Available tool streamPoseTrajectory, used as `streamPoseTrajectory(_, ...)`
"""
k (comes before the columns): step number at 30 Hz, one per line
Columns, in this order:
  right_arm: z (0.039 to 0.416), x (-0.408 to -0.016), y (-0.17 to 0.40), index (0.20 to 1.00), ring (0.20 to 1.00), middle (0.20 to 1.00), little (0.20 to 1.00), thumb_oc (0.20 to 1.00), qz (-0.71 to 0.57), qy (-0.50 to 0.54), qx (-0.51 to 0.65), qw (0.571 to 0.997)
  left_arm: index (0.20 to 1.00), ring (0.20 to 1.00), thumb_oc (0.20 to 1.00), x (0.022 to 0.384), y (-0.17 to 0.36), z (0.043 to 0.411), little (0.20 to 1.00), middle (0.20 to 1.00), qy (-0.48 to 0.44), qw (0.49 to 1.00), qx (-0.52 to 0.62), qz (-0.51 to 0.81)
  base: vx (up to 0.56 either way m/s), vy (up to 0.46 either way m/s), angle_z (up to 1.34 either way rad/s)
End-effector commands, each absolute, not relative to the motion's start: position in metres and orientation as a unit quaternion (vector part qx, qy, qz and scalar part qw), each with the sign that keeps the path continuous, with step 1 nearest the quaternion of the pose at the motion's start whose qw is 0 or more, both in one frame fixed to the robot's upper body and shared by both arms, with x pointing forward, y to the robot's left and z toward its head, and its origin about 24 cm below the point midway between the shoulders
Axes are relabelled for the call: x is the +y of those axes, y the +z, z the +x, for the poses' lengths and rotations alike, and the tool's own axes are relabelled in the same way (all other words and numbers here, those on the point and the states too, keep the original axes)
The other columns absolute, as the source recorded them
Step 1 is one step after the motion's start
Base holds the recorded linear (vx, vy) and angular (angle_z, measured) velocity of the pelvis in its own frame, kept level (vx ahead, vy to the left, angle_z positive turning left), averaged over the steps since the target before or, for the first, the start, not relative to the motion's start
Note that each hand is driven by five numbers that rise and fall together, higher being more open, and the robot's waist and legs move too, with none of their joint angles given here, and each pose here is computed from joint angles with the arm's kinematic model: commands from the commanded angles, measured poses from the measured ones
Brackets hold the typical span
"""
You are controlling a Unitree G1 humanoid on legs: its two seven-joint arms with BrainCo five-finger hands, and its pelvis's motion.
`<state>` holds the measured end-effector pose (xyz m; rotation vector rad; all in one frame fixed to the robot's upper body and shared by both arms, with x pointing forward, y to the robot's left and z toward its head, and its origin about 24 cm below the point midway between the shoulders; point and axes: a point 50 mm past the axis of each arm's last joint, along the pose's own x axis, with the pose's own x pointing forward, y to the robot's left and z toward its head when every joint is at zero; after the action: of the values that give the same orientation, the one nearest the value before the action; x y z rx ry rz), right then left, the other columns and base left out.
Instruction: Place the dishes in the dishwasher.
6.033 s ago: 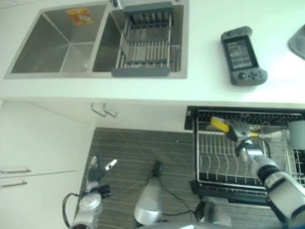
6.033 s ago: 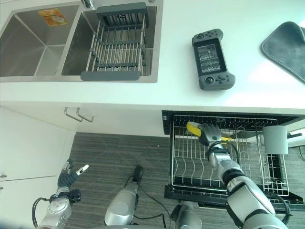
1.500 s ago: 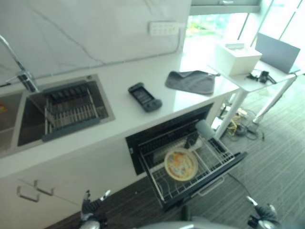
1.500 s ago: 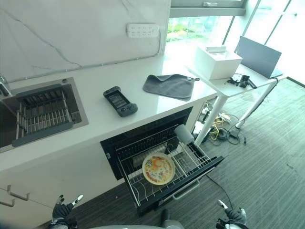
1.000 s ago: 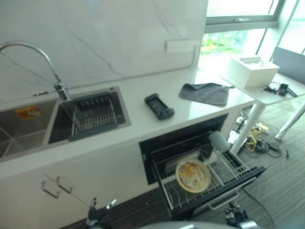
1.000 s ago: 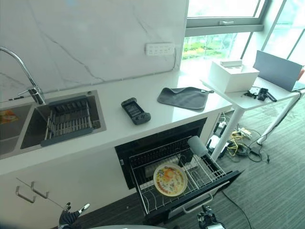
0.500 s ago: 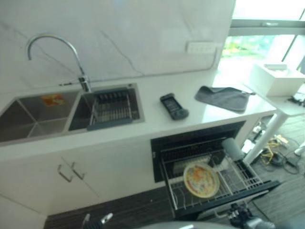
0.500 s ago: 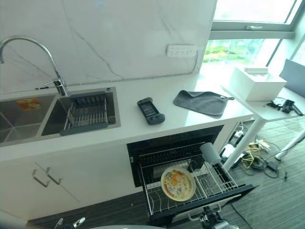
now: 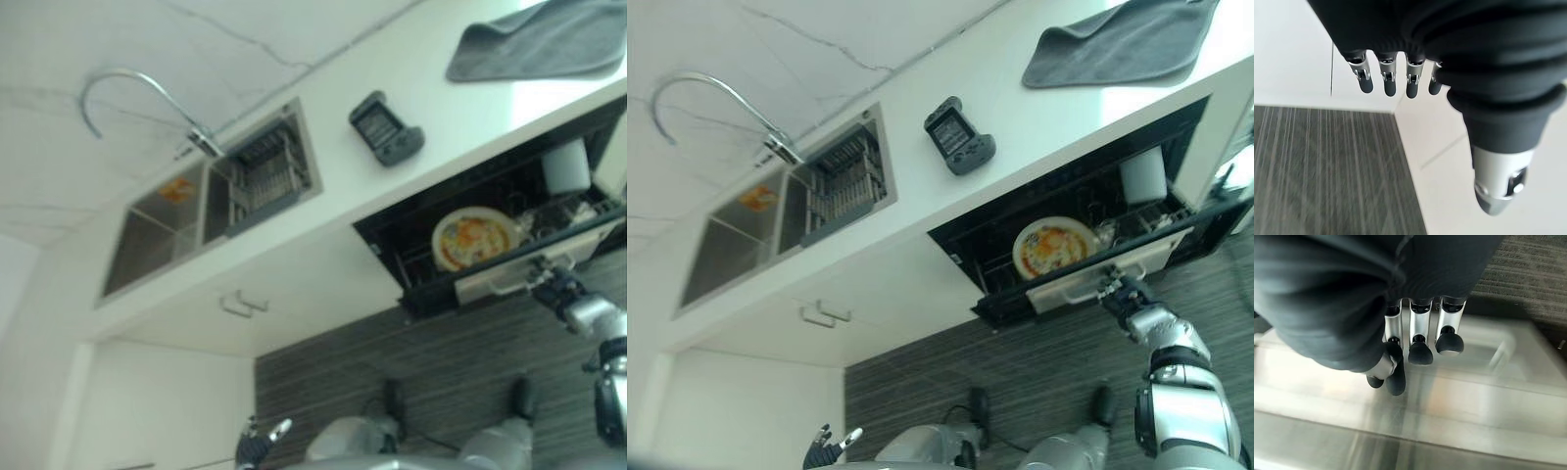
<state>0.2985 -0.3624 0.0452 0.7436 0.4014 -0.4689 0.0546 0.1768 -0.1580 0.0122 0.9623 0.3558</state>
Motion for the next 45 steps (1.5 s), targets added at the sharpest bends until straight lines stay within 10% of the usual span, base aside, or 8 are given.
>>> streamPoseTrajectory(1,0.31,-0.356,0.05,0.2,0.2,0.2,0.2,0.2,0.346,-0.225,0.208,0.887,1.0,1.0,1.0,0.201,-0.151,0.081,1.0,1.0,0.166,0.889,0.424,0.039,0.03,0.089,0.12)
streamPoseTrajectory(23,0.33,-0.402,0.305,0.2,0.2,0.2,0.2,0.2,0.09,-0.243,0.008,0.966,1.0,1.0,1.0,0.258,-0.137,0.066,1.0,1.0,0.162,0.869,0.46,0.082,0.07,0.002,0.09)
streamPoseTrajectory(45,0.347,-0.365,0.341,0.2,0.2,0.2,0.2,0.2,-0.051,-0.157,-0.155,0.974,1.0,1.0,1.0,0.279,-0.128,0.052,1.0,1.0,0.151,0.876,0.448,0.094,0.0,-0.007,0.02)
